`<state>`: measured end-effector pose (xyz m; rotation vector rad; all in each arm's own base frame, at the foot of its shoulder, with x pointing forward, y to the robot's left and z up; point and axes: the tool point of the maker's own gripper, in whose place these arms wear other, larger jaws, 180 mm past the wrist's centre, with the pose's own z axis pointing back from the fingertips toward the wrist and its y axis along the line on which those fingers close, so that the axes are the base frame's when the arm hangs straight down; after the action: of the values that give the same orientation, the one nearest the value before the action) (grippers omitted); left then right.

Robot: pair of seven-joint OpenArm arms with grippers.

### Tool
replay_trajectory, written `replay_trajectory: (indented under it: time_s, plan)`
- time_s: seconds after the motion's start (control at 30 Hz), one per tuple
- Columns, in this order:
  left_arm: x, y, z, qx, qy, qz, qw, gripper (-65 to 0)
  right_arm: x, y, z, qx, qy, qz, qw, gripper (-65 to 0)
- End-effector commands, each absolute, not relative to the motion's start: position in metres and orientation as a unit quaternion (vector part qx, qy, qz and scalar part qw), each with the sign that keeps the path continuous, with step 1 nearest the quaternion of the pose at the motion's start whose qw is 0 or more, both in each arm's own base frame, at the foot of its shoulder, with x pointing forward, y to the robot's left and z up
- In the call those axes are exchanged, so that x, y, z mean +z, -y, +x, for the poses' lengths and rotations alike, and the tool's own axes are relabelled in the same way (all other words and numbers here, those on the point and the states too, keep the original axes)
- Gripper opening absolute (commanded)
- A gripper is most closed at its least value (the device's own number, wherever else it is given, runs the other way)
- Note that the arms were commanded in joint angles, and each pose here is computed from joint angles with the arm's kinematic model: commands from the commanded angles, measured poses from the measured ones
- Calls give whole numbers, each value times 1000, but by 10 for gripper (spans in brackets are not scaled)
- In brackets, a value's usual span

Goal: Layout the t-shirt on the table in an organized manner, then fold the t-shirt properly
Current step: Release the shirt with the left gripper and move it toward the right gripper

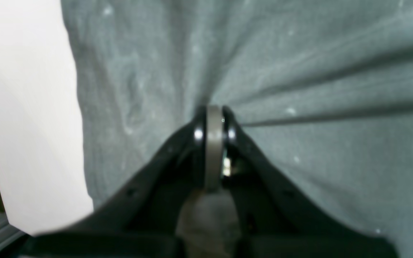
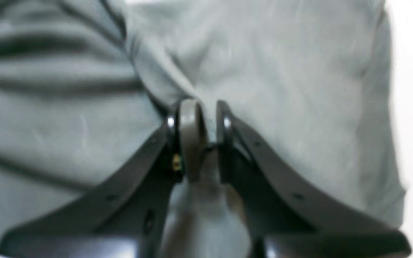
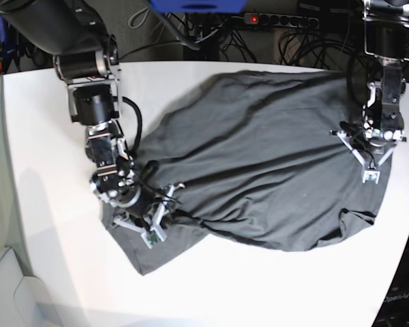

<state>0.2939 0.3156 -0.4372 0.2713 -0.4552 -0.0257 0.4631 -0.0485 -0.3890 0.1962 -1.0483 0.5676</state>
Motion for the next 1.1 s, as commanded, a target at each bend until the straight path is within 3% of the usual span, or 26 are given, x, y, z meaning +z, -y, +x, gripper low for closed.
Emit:
replay_trajectory:
  time_s: [0.0, 0.23, 0.43, 0.87, 1.07]
  plan:
    - [-450, -321, 267, -9, 165, 138, 976, -646, -350, 38, 485, 262, 547, 100, 789, -581]
    - [-441, -315, 269, -22, 179, 140, 974, -646, -286, 13, 513, 252, 627, 125, 727, -581]
    - [-417, -317, 272, -14, 217, 142, 966, -646, -262, -1, 516, 253, 644, 129, 710, -581]
    - [-336, -348, 320, -38, 316, 177, 931, -646, -316, 62, 439, 277, 546, 23, 791, -583]
    - [-336, -241, 365, -92, 343, 94, 930, -646, -353, 85, 406, 284, 491, 2, 823, -584]
